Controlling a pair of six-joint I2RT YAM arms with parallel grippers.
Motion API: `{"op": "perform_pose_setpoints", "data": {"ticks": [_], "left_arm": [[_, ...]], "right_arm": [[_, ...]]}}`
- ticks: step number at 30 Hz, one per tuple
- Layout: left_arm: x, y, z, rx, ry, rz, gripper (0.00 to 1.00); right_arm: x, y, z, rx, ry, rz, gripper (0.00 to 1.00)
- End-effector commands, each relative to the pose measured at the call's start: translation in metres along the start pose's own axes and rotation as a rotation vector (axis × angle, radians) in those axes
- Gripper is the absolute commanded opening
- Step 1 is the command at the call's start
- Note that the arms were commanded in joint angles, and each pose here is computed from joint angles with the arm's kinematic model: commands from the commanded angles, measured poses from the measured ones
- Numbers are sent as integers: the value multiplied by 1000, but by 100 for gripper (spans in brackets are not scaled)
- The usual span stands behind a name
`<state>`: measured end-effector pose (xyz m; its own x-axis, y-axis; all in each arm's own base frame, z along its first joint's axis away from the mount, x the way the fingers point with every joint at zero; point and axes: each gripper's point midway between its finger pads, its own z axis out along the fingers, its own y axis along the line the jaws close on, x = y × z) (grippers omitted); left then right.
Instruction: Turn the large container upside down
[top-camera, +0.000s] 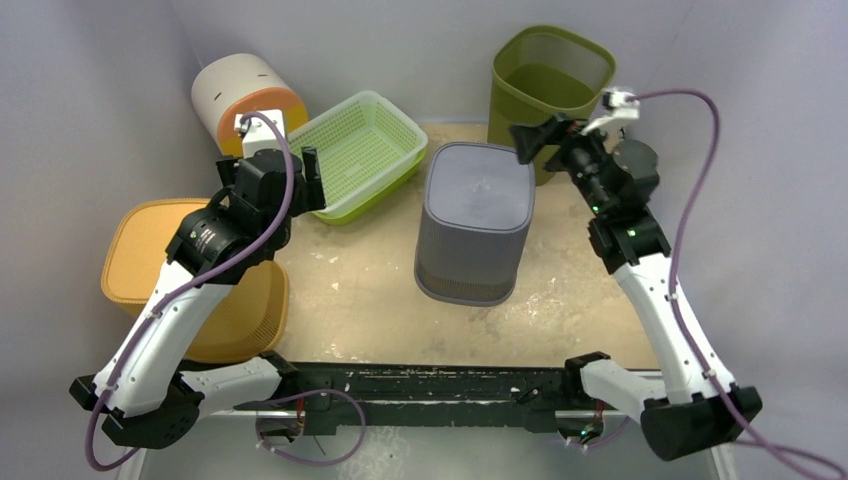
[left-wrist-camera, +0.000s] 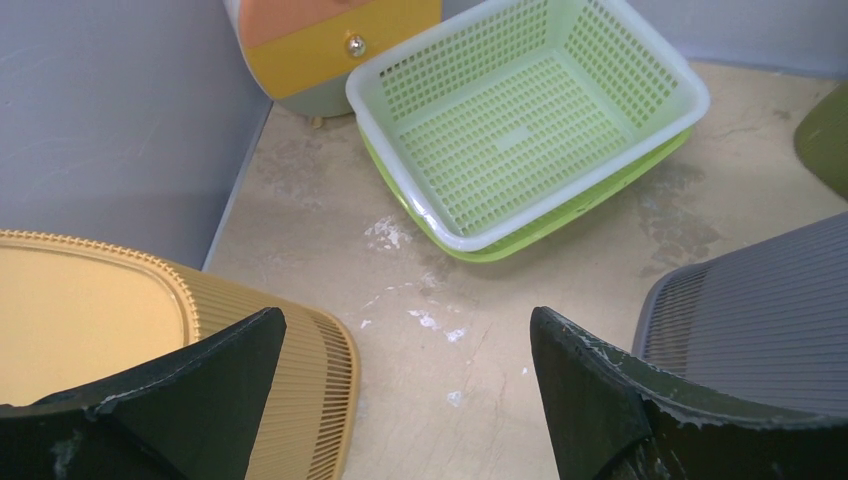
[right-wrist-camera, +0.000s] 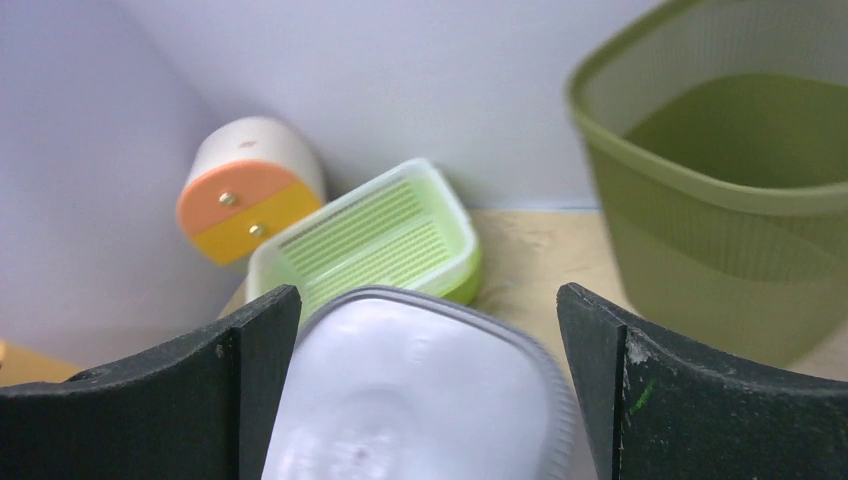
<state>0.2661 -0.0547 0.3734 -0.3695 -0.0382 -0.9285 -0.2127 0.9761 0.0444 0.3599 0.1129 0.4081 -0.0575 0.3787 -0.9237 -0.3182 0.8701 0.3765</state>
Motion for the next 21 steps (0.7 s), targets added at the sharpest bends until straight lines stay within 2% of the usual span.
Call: {"op": "perform_pose_setpoints", "data": {"ticks": [1,11,21], "left_arm": [[-34,0,-14,41,-87,-88,90],[-37,15,-27,39,-107,-104,90],[-39,24,-35,36,-112,-108,90]], "right_arm": [[24,42,26,-33,99,-80,100],[81,188,67,-268,203,-128,100],[154,242,86,-321,315,-148,100]]}}
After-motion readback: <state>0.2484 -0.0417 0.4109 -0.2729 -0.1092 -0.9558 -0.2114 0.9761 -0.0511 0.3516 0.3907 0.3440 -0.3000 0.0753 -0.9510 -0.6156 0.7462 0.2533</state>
